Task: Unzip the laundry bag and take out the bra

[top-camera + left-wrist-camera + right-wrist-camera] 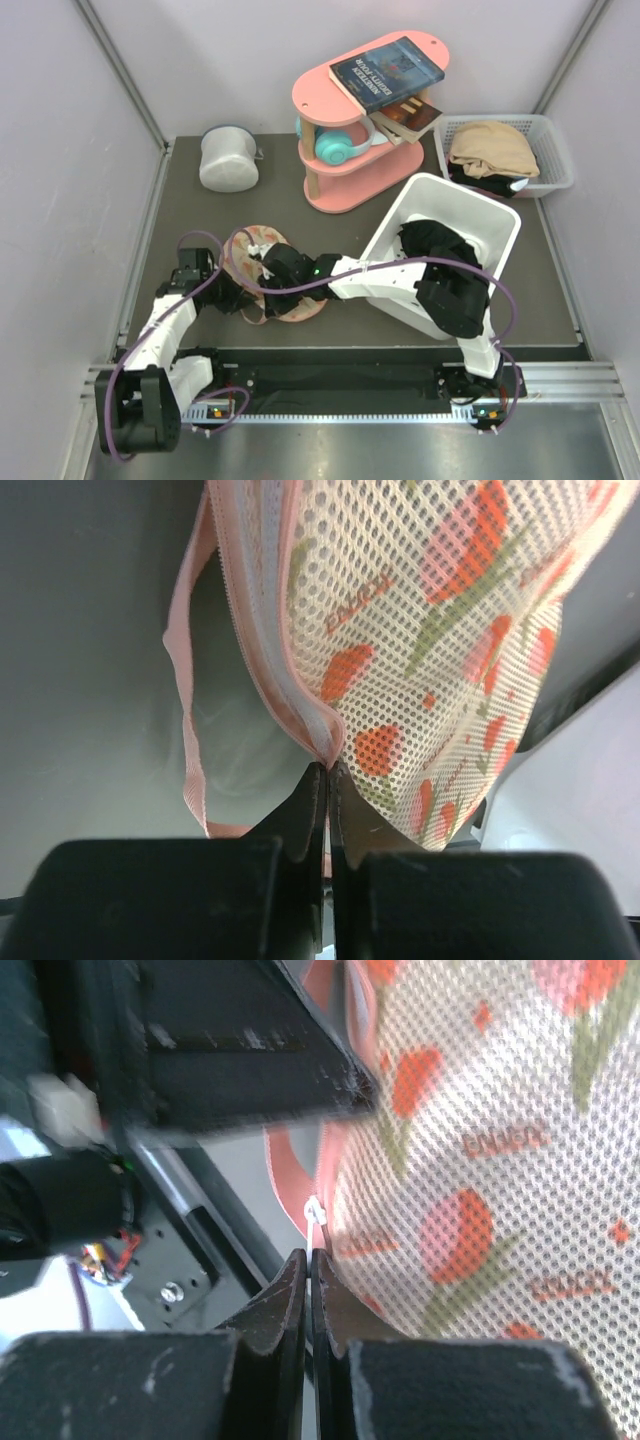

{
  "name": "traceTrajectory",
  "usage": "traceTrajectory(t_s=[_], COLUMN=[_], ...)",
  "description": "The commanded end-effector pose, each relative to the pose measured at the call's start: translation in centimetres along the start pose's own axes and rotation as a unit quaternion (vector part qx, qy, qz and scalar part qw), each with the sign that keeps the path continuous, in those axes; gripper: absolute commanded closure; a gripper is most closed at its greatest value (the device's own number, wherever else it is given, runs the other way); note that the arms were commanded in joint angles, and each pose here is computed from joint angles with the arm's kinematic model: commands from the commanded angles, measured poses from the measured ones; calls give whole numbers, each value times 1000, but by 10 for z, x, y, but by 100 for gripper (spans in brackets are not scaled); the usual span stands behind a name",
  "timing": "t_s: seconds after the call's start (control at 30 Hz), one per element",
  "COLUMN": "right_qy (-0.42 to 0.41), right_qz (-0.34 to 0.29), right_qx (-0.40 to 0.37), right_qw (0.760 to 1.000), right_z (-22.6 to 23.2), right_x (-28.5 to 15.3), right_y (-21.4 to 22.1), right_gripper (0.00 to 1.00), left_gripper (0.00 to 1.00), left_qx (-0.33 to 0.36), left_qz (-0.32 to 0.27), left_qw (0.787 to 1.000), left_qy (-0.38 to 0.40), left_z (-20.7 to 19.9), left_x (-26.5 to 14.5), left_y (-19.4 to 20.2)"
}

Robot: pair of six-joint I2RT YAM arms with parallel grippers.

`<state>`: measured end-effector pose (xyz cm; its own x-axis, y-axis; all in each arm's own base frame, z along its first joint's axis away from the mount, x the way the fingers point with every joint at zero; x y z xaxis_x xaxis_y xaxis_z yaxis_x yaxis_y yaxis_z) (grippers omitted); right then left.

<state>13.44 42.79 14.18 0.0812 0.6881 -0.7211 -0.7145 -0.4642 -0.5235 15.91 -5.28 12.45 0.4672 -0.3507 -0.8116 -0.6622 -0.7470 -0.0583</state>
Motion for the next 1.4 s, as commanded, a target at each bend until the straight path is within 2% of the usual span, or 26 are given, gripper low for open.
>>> traceTrajectory(t_s=[0.0,0.77,0.8,0.87,0.9,0.97,1.07,1.37], right_qy=[-5,56,56,55,54,50,41,10], right_qz=[-19,-30,-29,-31,-32,-32,-31,-30], right_qx=[-7,17,16,14,13,10,7,-12], right_qw=[1000,998,998,998,998,998,999,999], right_z=[8,-18,-18,-17,-16,-13,-10,5], right_x=[-19,-53,-53,-51,-50,-47,-41,-22], right_y=[1,34,33,30,29,25,18,-6], right_gripper=[100,100,100,100,100,100,100,100], left_gripper=[100,100,96,78,50,34,27,25], left_qx=[31,72,72,74,76,74,69,24], left_qz=[-41,-56,-55,-50,-51,-49,-40,-14], left_qw=[999,996,996,996,996,996,997,1000], left_qy=[8,-26,-24,-22,-16,-15,-16,10], left_z=[-15,-22,-23,-25,-27,-26,-20,-2], left_x=[0,1,-1,-4,-8,-12,-19,-23], left_y=[-19,-41,-41,-39,-38,-34,-24,5])
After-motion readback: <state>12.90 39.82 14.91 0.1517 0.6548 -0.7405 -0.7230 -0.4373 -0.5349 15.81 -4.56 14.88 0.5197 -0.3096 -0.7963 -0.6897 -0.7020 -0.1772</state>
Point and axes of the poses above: each gripper's point midway between its finger pads, its own x axis out along the fingers, its own z axis along the line the jaws close on, y = z × x, the point moved 9 cm from there along -x, back along the fingers, and after that the axes turned 2 degrees about -x, right-handed, at the moved point
